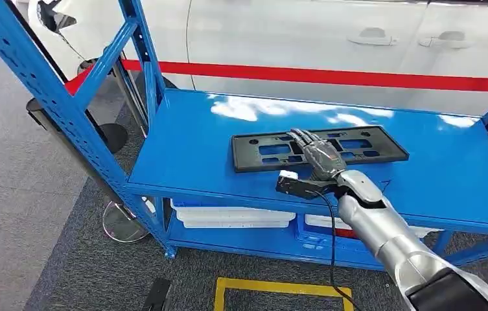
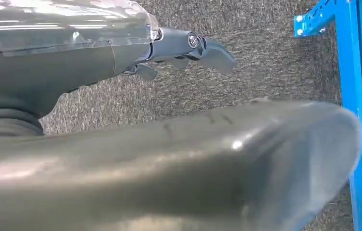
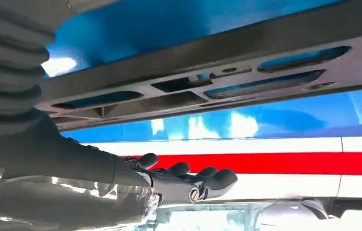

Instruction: Take the parts from the cabinet and place them on the table.

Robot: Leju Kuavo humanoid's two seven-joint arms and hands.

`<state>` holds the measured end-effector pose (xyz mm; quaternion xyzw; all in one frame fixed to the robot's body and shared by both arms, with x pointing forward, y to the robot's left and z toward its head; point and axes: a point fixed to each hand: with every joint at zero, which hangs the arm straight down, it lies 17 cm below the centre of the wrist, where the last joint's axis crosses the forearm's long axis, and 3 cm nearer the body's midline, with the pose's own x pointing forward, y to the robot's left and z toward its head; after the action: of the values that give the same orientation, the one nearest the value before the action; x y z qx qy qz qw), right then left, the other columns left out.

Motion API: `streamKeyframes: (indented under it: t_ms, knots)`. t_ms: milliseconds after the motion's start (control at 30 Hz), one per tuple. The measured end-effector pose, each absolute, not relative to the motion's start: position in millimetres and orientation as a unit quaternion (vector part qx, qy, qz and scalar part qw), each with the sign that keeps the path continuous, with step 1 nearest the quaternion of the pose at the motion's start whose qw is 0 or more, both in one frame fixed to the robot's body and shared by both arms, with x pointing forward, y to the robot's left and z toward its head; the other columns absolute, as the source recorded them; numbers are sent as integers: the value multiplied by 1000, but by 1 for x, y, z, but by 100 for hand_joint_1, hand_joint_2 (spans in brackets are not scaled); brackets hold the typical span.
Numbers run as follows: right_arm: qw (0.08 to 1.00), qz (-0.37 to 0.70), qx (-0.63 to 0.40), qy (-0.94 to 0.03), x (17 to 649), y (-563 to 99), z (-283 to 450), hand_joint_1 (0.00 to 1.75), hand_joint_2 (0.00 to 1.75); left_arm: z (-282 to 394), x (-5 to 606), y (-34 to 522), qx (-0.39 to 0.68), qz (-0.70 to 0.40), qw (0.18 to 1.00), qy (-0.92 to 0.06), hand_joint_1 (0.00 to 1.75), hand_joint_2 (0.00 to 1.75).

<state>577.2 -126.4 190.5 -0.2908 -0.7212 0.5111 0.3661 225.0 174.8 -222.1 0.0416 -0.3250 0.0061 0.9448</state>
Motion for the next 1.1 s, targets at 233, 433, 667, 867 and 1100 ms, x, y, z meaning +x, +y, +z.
streamKeyframes:
  t_ms: [233,433,667,867,1100]
  knots:
    - [360,509,-294,-725,581,-121,198,0,175,-221,226,176,43,8,944,-328,0,0]
    - [361,510,-288,-726,581,-119,196,0,175,-221,226,176,43,10,944,-328,0,0]
    - [363,508,-282,-728,581,-119,197,0,175,-221,226,175,42,10,943,-330,0,0]
    - [367,503,-280,-731,581,-120,198,0,175,-221,226,176,42,9,943,-330,0,0]
    - [380,511,-256,-727,578,-109,192,0,175,-222,224,175,42,8,943,-329,0,0]
